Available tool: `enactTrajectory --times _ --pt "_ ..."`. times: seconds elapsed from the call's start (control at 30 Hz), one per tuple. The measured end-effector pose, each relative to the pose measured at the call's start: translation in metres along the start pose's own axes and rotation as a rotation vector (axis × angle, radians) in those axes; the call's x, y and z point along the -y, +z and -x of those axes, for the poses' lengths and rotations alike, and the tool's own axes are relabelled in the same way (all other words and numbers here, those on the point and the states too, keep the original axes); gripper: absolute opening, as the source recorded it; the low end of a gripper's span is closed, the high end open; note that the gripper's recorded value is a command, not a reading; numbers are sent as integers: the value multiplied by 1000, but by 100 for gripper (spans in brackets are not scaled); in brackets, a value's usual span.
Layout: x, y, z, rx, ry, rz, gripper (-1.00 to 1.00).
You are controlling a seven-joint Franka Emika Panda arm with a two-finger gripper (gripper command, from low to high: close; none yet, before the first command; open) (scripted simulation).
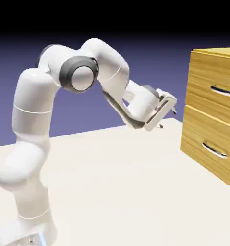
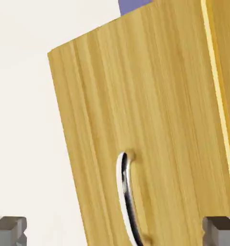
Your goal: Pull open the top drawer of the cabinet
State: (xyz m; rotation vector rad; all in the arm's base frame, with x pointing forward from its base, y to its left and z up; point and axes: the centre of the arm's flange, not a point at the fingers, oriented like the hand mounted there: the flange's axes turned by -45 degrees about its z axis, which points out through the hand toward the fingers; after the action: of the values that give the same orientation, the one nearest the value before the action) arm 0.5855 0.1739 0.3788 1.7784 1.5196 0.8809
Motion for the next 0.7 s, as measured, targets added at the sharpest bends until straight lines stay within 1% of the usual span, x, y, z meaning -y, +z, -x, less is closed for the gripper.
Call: enactTrajectory --times 0.37,0.53,0.7 --pt "-52 35 7 -95 -117 240 0" --pt "-87 48 26 -111 -131 379 0" --pt "-127 59 60 -100 -127 530 0"
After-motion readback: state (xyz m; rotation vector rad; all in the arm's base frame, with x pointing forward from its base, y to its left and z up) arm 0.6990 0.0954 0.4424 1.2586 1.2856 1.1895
